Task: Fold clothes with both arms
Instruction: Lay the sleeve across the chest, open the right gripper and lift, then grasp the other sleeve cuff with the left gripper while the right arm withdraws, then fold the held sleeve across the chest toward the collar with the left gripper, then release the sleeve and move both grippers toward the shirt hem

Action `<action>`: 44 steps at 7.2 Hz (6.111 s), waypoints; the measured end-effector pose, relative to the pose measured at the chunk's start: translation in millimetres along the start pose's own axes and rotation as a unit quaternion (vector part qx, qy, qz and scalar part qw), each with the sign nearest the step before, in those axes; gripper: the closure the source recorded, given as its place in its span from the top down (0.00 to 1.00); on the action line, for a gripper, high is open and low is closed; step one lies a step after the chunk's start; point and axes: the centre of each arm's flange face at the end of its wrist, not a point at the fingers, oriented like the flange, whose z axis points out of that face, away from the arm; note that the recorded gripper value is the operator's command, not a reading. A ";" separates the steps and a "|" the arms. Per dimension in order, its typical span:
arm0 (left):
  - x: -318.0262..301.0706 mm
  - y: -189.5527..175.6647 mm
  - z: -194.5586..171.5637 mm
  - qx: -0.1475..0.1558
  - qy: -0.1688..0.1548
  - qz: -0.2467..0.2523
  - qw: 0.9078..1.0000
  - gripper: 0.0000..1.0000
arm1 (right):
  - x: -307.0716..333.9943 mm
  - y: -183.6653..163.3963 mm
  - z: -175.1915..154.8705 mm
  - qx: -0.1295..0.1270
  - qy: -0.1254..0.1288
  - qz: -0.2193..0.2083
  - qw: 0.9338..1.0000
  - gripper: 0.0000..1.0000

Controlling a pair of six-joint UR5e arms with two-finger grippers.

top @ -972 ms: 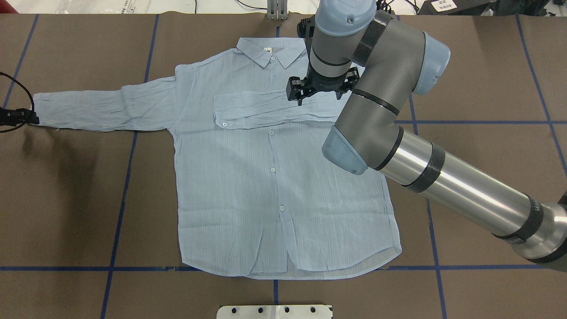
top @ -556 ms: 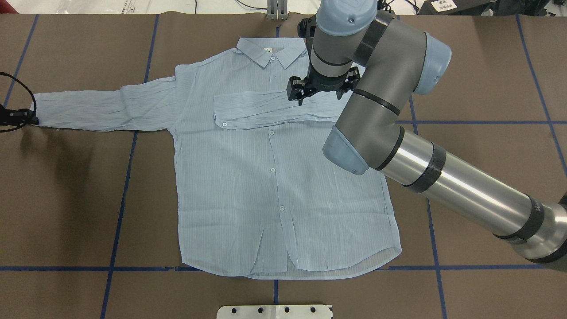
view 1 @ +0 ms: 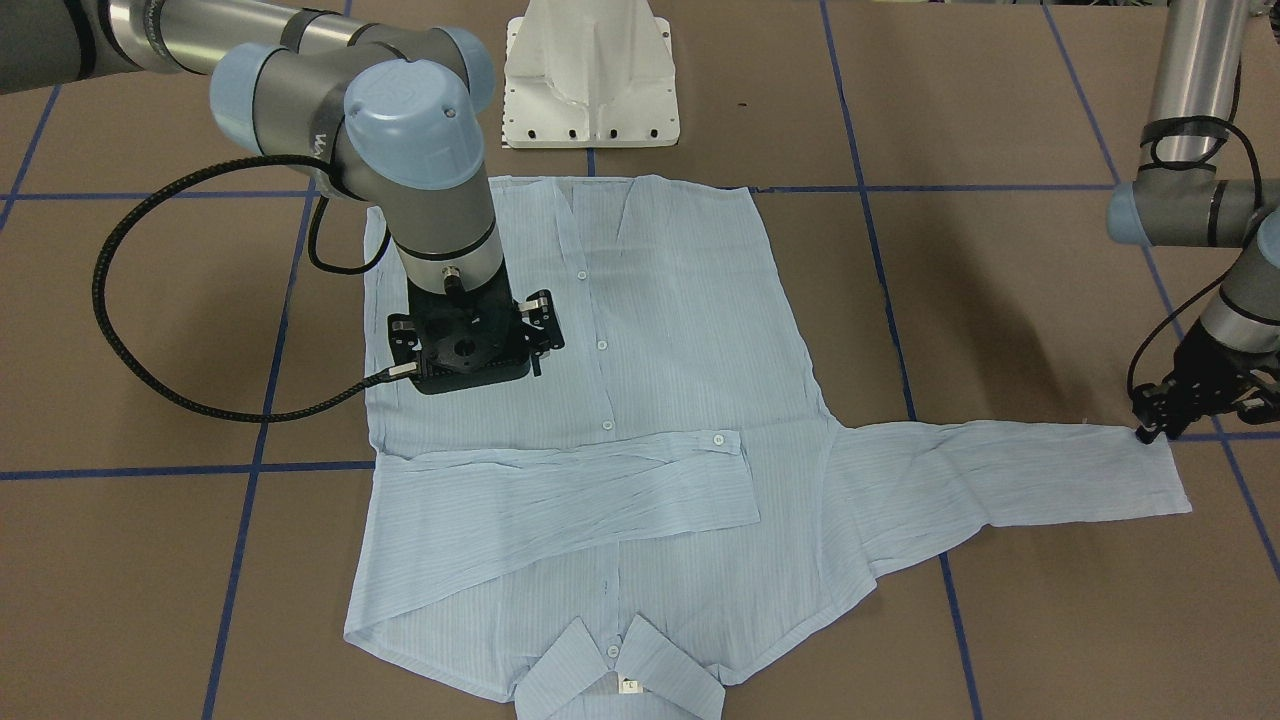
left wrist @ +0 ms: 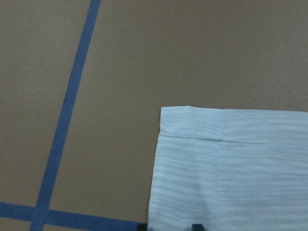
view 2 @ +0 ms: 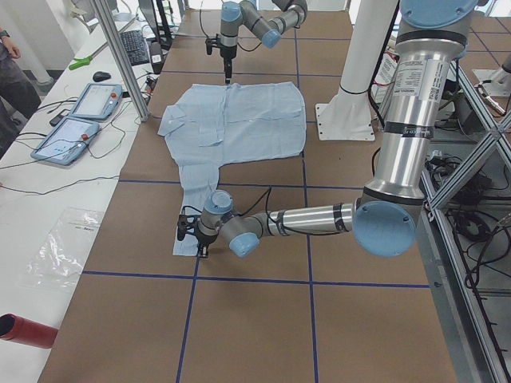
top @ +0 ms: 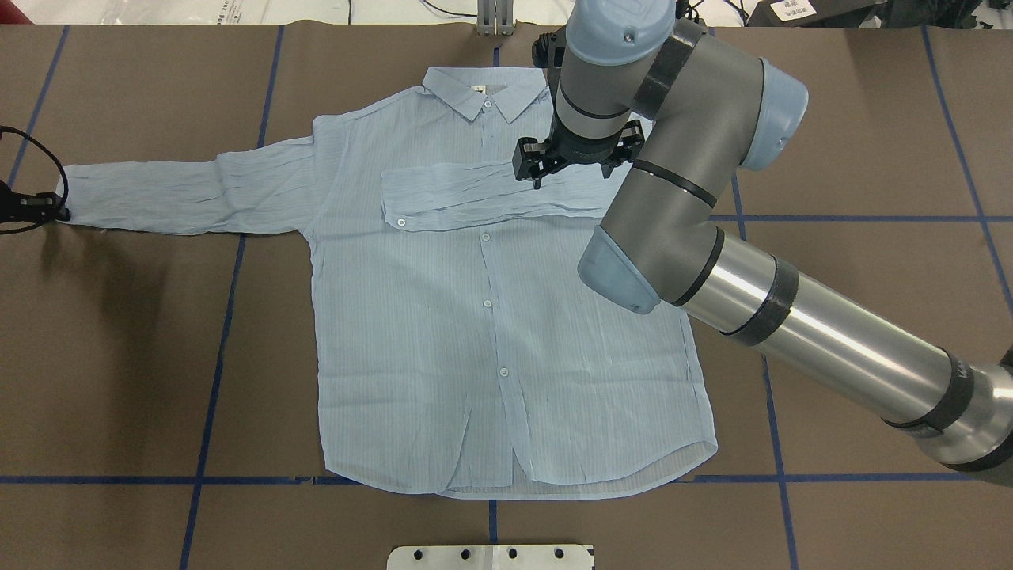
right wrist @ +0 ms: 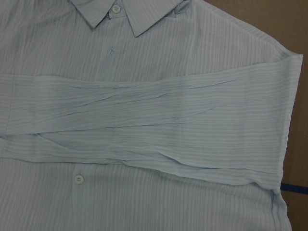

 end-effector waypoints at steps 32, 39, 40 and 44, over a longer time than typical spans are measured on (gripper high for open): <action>713.6 -2.8 -177.2 -0.130 0.166 -0.433 0.876 0.99 | 386.9 52.5 47.9 -0.069 0.030 -0.095 0.993 1.00; 694.9 54.0 -147.7 -0.116 0.242 -0.301 0.915 0.99 | 371.7 46.3 37.1 -0.051 0.009 -0.086 0.995 1.00; 658.2 64.8 -154.0 -0.121 0.232 -0.272 0.926 0.99 | 362.3 50.9 27.7 -0.044 0.002 -0.067 0.997 1.00; 540.2 106.2 -217.3 -0.127 0.165 -0.161 0.965 0.98 | 314.6 156.0 57.0 -0.012 -0.060 0.001 0.998 1.00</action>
